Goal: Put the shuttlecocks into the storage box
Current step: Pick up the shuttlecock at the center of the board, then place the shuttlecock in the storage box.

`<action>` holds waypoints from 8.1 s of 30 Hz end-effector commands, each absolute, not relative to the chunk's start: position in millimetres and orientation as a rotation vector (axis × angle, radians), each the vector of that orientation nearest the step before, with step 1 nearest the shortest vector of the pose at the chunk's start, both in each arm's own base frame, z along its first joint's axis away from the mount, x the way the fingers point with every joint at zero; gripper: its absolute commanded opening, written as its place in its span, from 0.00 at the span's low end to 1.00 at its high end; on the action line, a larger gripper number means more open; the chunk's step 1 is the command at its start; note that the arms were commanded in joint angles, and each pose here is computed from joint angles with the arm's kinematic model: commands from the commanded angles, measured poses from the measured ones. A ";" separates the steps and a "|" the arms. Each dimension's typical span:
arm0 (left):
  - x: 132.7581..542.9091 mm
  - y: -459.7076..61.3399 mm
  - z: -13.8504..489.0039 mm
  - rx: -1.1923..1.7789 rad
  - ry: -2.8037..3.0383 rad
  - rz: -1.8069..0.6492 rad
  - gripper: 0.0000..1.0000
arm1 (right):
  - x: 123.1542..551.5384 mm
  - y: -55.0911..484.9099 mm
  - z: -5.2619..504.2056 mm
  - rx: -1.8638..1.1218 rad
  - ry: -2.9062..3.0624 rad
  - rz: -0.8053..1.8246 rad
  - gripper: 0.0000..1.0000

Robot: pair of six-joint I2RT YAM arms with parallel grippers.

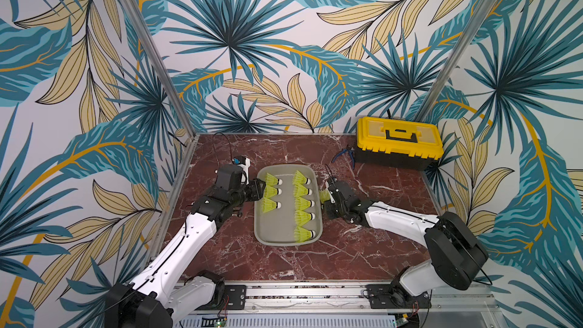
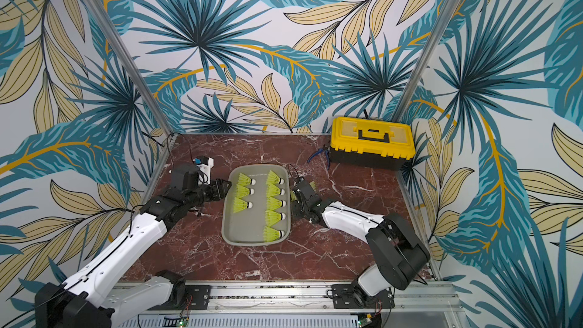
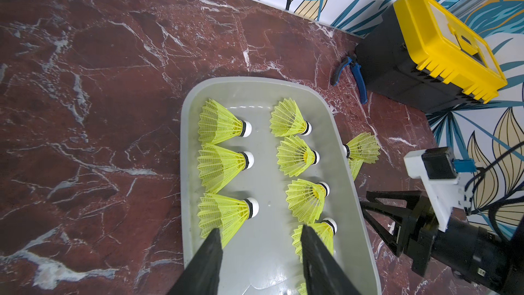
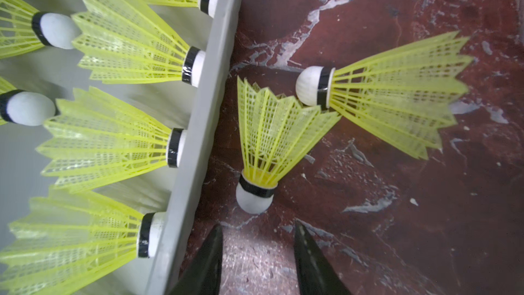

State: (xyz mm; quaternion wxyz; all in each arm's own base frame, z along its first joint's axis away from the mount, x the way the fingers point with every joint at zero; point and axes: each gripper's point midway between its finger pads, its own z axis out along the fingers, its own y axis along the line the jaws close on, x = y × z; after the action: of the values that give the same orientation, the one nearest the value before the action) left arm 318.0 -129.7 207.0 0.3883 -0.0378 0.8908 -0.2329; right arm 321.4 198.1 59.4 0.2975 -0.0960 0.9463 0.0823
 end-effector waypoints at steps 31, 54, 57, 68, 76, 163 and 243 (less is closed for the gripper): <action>314.3 -124.1 195.2 -0.107 2.294 -0.566 0.48 | 345.0 192.0 19.8 -0.008 2.571 0.139 0.29; 305.5 -183.7 227.1 0.301 2.290 -0.867 0.48 | 316.2 195.5 141.9 -0.639 2.129 0.191 0.21; 302.4 -193.2 229.6 0.363 2.299 -0.901 0.48 | 312.1 206.8 150.8 -0.745 2.098 0.230 0.21; 282.8 -236.6 245.3 0.653 2.270 -0.998 0.48 | 297.2 257.6 156.7 -1.080 2.051 0.457 0.21; 280.6 -249.6 249.3 0.744 2.237 -1.036 0.47 | 283.1 282.8 152.7 -1.235 2.042 0.581 0.21; 250.2 -194.7 142.6 -0.179 2.470 -1.016 0.00 | 322.0 186.5 162.9 -0.343 2.114 0.163 0.64; 274.9 -150.5 77.5 -0.313 2.555 -0.728 0.01 | 318.8 180.8 144.0 -0.374 2.180 0.100 0.64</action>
State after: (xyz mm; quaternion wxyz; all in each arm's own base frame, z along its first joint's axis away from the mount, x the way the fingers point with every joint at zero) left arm 269.3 -154.2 71.6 0.2216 -0.1174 0.9282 -0.2748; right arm 322.3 185.7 157.1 0.4635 -0.1496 0.8717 0.0550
